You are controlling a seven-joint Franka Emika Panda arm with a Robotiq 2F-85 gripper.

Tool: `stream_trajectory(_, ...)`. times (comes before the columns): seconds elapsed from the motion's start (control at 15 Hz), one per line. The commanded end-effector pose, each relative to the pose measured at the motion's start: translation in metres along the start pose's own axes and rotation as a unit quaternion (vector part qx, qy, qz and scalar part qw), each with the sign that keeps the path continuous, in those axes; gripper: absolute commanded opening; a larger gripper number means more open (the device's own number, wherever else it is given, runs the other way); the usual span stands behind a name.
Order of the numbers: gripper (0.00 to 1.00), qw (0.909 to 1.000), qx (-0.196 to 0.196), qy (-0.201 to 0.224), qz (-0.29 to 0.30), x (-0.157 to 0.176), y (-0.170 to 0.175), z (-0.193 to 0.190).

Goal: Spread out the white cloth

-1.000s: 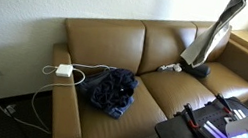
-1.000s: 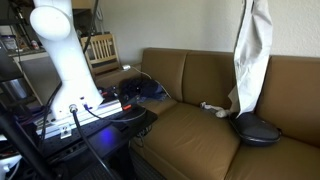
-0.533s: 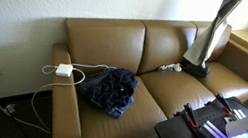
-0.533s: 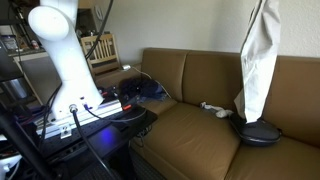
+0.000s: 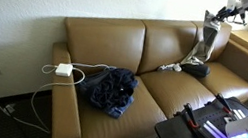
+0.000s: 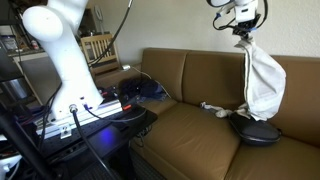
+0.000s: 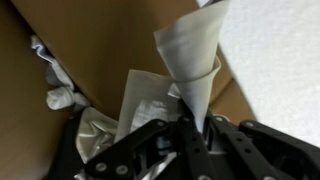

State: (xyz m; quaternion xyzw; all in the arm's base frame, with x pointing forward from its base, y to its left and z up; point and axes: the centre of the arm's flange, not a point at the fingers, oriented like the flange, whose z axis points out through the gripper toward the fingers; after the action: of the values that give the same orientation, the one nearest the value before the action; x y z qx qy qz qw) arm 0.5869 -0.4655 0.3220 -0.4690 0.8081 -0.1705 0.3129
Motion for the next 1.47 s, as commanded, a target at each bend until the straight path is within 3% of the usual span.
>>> stream_trajectory(0.0, 0.03, 0.9947, -0.085, -0.049, -0.031, -0.055, 0.081, 0.037)
stream_trajectory(0.27, 0.03, 0.9758, -0.183, -0.097, -0.069, -0.112, 0.174, 0.078)
stream_trajectory(0.47, 0.03, 0.9528, -0.256, -0.137, -0.087, -0.163, 0.241, 0.128)
stream_trajectory(0.73, 0.03, 0.9107, -0.356, -0.173, -0.118, -0.231, 0.350, 0.156)
stream_trajectory(1.0, 0.03, 0.8569, -0.459, -0.180, -0.151, -0.288, 0.457, 0.180)
stream_trajectory(1.07, 0.13, 0.8441, -0.485, -0.165, -0.157, -0.292, 0.475, 0.184)
stream_trajectory(1.13, 0.38, 0.8308, -0.511, -0.152, -0.160, -0.292, 0.489, 0.188)
stream_trajectory(1.27, 0.42, 0.8027, -0.560, -0.119, -0.166, -0.287, 0.511, 0.193)
stream_trajectory(1.4, 0.56, 0.7847, -0.586, -0.098, -0.178, -0.279, 0.522, 0.191)
